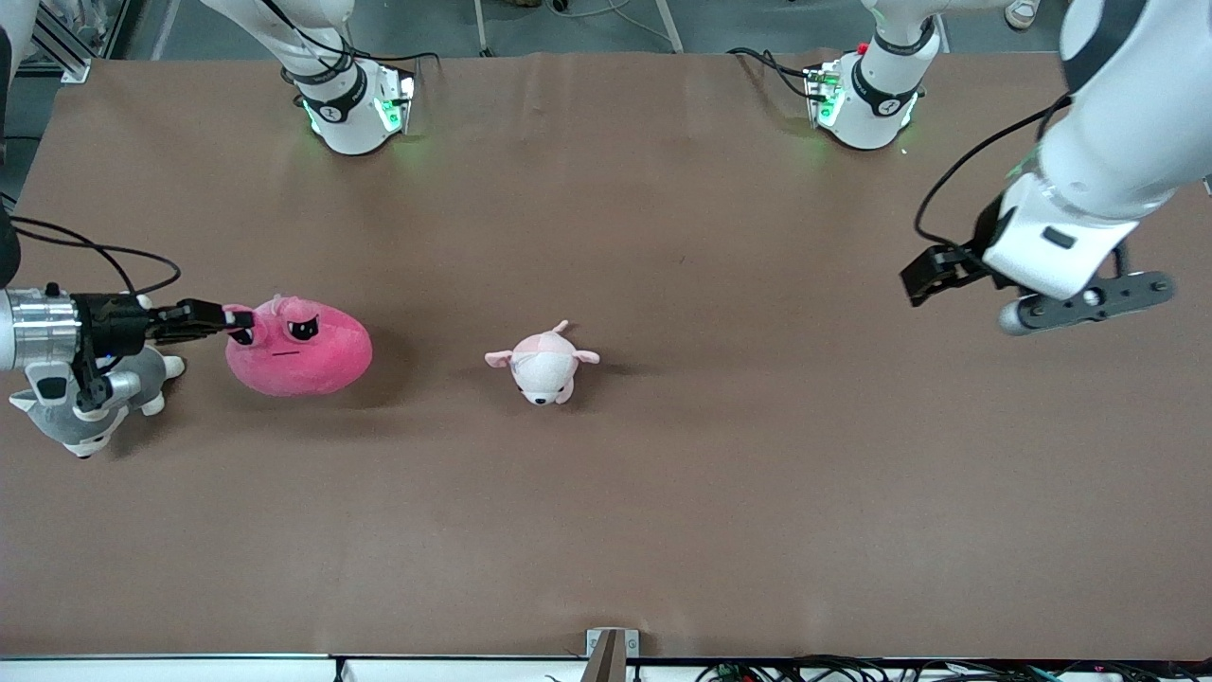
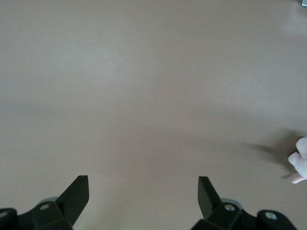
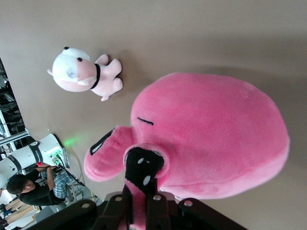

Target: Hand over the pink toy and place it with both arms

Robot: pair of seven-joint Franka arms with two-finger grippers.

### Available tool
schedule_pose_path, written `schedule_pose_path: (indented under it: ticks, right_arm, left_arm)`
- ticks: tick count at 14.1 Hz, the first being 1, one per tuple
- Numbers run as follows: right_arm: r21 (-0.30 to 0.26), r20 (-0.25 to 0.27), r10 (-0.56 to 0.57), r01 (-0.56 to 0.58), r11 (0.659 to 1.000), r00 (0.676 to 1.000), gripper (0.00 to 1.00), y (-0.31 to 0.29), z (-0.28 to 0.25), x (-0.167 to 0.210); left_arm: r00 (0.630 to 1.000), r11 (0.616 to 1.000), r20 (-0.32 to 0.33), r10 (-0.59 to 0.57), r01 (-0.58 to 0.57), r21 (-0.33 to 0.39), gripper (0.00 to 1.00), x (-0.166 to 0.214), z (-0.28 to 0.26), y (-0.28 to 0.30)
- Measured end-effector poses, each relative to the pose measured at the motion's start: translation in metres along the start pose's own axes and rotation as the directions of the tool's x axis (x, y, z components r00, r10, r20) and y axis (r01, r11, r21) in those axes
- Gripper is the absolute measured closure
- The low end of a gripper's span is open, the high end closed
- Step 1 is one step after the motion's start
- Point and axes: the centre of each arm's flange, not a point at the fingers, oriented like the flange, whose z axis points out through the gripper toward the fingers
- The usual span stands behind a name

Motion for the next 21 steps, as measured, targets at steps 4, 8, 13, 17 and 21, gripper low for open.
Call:
schedule_pose_path:
  ticks: [4, 8, 13, 17, 21]
  right_arm:
    - [0.022, 0.006, -0.048, 0.048, 0.999, 0.999, 0.88, 0.032, 0.007, 0.013]
    - [0.04, 0.026, -0.07, 0.069, 0.997, 0.997, 0.89, 0.04, 0.022, 0.02]
    - [0.073, 0.034, -0.113, 0.11, 0.991, 0.993, 0.89, 0.055, 0.036, 0.03]
    - [0.083, 0.039, -0.13, 0.126, 0.989, 0.991, 0.89, 0.058, 0.039, 0.032]
    - [0.102, 0.052, -0.143, 0.137, 0.985, 0.988, 0.89, 0.067, 0.05, 0.036]
  left_arm:
    - [0.996, 0.996, -0.029, 0.09, -0.089, 0.016, 0.0, 0.002, -0.023, -0.053]
    - [0.989, 0.988, -0.03, 0.148, -0.146, 0.051, 0.0, -0.02, -0.039, -0.089]
    - [0.99, 0.99, -0.001, 0.141, -0.141, 0.003, 0.0, -0.052, -0.043, -0.12]
    - [0.989, 0.989, 0.011, 0.148, -0.148, -0.011, 0.0, -0.058, -0.039, -0.127]
    - [0.985, 0.985, 0.015, 0.172, -0.172, -0.01, 0.0, -0.061, -0.037, -0.114]
